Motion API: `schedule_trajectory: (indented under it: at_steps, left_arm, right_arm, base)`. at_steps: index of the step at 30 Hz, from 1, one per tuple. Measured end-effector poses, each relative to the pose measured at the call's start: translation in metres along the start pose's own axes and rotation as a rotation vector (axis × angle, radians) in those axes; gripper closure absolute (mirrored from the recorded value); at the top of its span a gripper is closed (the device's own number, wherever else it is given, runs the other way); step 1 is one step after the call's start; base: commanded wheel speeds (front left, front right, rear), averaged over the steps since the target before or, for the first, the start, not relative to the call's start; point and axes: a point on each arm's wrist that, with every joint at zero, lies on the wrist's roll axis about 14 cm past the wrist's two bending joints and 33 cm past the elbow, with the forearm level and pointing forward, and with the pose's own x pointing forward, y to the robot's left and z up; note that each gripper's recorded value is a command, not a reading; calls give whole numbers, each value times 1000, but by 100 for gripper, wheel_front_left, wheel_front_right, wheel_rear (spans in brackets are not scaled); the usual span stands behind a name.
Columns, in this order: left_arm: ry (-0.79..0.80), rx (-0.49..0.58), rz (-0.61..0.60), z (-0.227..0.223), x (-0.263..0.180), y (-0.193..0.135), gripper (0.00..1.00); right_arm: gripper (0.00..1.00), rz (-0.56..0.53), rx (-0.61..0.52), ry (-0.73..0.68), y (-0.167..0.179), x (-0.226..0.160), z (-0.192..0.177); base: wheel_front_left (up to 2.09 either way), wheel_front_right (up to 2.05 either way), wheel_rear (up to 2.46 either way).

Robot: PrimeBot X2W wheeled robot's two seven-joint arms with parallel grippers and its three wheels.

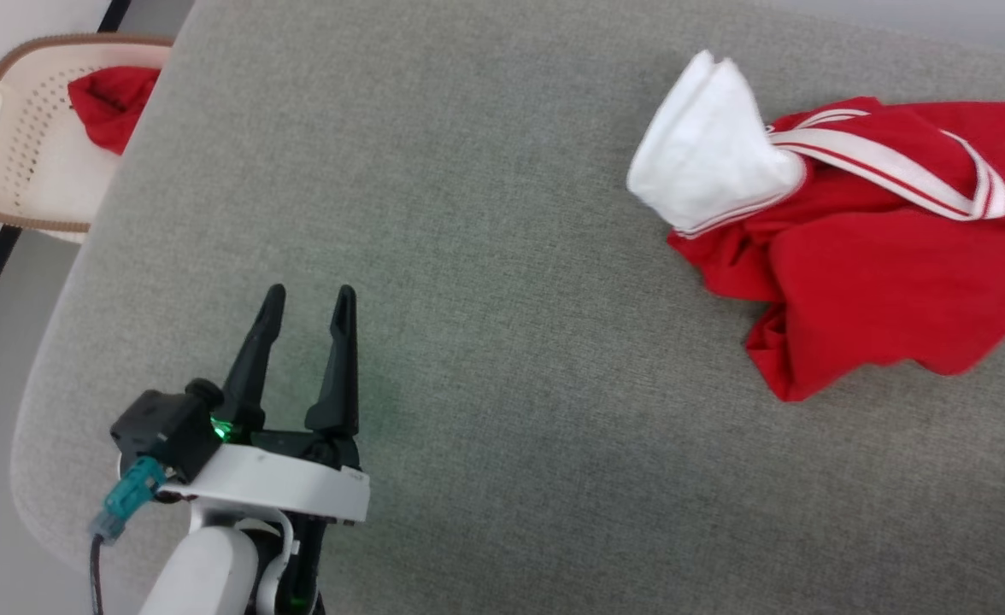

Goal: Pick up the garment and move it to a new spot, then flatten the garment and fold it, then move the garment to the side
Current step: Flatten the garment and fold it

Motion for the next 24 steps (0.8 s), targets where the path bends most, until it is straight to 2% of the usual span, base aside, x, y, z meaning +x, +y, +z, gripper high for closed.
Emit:
schedule_trajectory:
  at_steps: [6, 12, 15, 17, 18, 24]
  left_arm:
    - [13, -12, 4, -5, 0, 1, 0]
    - [30, -18, 11, -13, 4, 2, 0]
    - [38, -20, 14, -17, 4, 2, 0]
    - [39, -20, 14, -18, 5, 3, 0]
    - [36, -19, 11, -17, 6, 2, 0]
    - [7, 8, -12, -3, 11, 1, 0]
  right_arm:
    - [100, -154, 21, -36, -30, 21, 11]
    - [100, -392, -197, -20, -85, 22, 13]
    - [100, -389, -192, -1, -89, 30, 0]
    - [54, -368, -226, 1, -82, 34, -5]
    - [0, -360, -255, -8, -80, 34, -3]
    - [0, -273, -393, -50, -65, 21, -8]
  base:
    - [0, 0, 0]
    - [0, 0, 0]
    - [0, 0, 0]
    - [0, 0, 0]
    - [0, 0, 0]
    - [0, 0, 0]
